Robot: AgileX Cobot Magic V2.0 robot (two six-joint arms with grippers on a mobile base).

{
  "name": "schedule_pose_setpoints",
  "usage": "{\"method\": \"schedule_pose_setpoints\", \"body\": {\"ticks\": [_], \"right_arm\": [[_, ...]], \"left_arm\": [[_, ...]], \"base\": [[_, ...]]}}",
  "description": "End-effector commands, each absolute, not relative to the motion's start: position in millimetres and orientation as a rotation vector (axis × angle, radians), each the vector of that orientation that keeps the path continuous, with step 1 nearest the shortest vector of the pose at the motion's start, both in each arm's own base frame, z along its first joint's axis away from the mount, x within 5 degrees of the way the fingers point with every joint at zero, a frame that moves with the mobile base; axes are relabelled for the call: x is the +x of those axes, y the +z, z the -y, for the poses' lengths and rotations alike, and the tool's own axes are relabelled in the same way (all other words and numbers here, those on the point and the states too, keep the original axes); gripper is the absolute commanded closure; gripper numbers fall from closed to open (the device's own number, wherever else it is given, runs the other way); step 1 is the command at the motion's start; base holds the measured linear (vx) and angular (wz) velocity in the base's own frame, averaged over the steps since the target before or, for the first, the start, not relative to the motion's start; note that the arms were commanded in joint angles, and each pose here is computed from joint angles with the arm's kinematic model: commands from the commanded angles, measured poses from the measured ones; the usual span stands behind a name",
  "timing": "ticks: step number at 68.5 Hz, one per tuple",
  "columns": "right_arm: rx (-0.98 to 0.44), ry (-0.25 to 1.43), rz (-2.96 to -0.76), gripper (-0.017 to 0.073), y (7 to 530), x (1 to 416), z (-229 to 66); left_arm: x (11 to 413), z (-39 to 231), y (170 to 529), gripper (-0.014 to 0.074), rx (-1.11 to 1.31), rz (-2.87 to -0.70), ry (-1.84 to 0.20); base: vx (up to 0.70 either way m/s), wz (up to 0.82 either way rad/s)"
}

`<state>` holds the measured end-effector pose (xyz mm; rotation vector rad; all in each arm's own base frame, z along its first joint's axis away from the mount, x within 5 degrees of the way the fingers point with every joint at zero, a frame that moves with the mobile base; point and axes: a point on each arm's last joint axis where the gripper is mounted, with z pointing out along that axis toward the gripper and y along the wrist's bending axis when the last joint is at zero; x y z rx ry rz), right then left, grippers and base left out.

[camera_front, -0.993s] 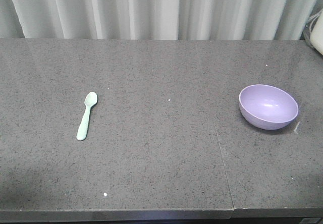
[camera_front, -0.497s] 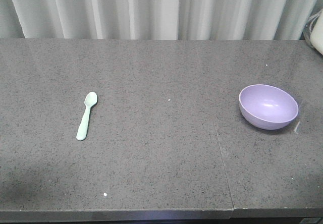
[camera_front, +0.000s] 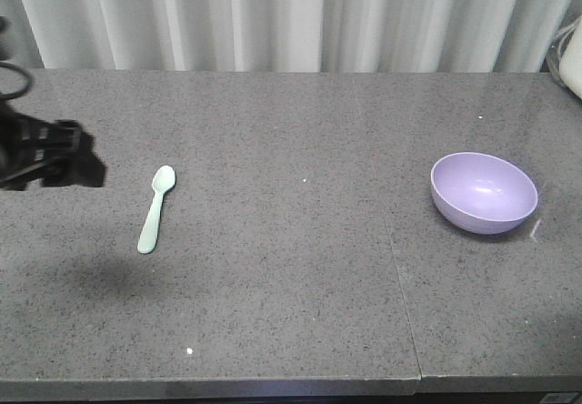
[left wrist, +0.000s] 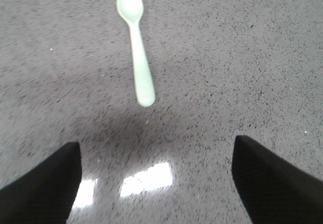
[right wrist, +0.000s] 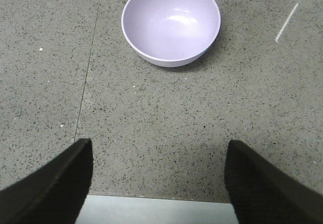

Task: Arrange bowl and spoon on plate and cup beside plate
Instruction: 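Open the left gripper and lower it onto the spoon handle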

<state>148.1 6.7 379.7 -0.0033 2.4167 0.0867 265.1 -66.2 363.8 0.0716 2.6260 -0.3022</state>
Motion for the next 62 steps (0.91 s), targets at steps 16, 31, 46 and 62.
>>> {"method": "schedule_pose_setpoints", "body": {"ticks": [16, 31, 46, 62], "right_arm": [[-0.005, 0.081, -2.331, 0.0021, 392.9, 150.0, -6.0], [-0.005, 0.081, -2.331, 0.0021, 392.9, 150.0, -6.0], [-0.005, 0.081, -2.331, 0.0021, 392.9, 150.0, -6.0], [-0.005, 0.081, -2.332, 0.0021, 392.9, 149.9, -6.0]], "left_arm": [[331.3, 97.0, 348.6, 0.0004, 0.070, -2.626, -0.252], [365.0, 103.5, 323.1, 0.0004, 0.043, -2.676, -0.205], [383.0, 108.4, 292.1, 0.0004, 0.030, -2.735, -0.188], [396.3, 112.1, 270.5, 0.0004, 0.004, -2.739, -0.193]], "base": [[0.00, 0.00], [0.00, 0.00], [0.00, 0.00], [0.00, 0.00]]}}
